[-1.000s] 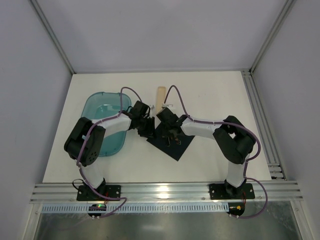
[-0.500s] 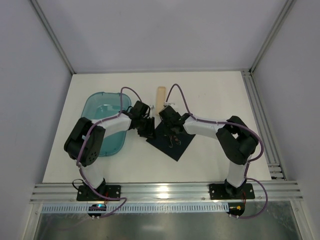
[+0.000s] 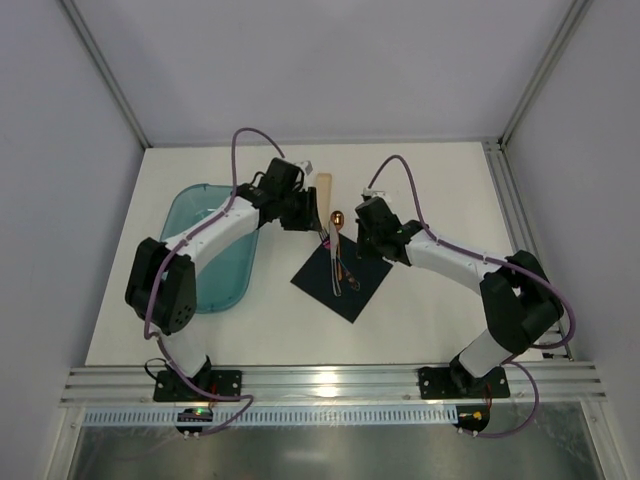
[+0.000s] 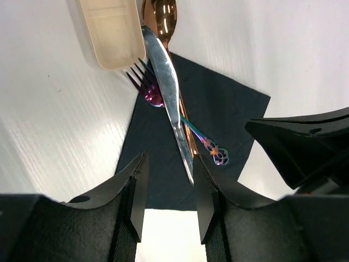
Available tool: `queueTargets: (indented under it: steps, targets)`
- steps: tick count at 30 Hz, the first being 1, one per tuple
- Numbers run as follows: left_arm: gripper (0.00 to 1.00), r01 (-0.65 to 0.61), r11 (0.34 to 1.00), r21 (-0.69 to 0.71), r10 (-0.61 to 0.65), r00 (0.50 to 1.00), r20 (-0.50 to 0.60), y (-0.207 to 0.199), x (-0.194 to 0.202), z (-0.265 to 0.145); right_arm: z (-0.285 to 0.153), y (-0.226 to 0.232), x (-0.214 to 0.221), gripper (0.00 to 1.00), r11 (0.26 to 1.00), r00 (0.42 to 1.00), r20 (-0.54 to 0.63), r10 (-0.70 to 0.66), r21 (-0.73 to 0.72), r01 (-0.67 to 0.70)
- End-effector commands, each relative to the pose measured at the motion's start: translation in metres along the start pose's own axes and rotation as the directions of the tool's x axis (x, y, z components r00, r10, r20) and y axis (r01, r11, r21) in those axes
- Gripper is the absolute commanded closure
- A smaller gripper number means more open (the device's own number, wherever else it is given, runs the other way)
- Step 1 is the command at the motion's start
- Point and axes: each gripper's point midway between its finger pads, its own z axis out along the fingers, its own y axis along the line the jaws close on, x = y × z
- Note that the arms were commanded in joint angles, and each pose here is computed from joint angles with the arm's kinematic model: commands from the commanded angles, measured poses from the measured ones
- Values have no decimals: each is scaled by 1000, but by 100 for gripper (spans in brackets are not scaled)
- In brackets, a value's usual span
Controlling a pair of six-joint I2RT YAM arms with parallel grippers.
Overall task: Place the utensils on the paper napkin and roll it up
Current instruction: Adjust the utensils on the napkin, then move the container to the center of the board.
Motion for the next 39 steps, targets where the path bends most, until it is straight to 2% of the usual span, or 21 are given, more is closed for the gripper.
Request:
queueTargets:
  steps: [1, 3, 8, 13, 22, 25, 35, 39]
  targets:
    - [59, 14, 1000, -7, -14, 999, -39, 4, 9, 1, 1, -12, 9, 96, 998, 998, -19, -54, 9, 55]
    - [59, 24, 1000, 2, -24, 999, -42, 7, 17, 8, 2, -9, 15, 96, 998, 998, -31, -62, -20, 61]
    - [59, 19, 994, -104, -24, 999, -44, 29, 6, 25, 13, -6, 35, 96, 996, 996, -67, -58, -67, 53]
    - [58, 3, 980, -198, 7, 999, 47, 42, -37, 30, 22, -11, 48, 96, 997, 995, -83, -50, -65, 45]
    - [57, -12, 972, -234, 42, 992, 122, 49, -88, 55, 26, -22, 65, 96, 997, 993, -99, -59, -49, 54]
    - [57, -23, 964, -263, 46, 996, 80, 58, -84, 72, 26, -24, 67, 96, 997, 993, -103, -63, -44, 58]
    - [57, -12, 951, -309, 31, 998, 58, 79, -76, 109, 23, -27, 67, 96, 997, 994, -89, -69, -39, 66]
    - [61, -8, 953, -304, 18, 999, 31, 83, -66, 120, 22, -29, 66, 96, 997, 994, -86, -68, -35, 65]
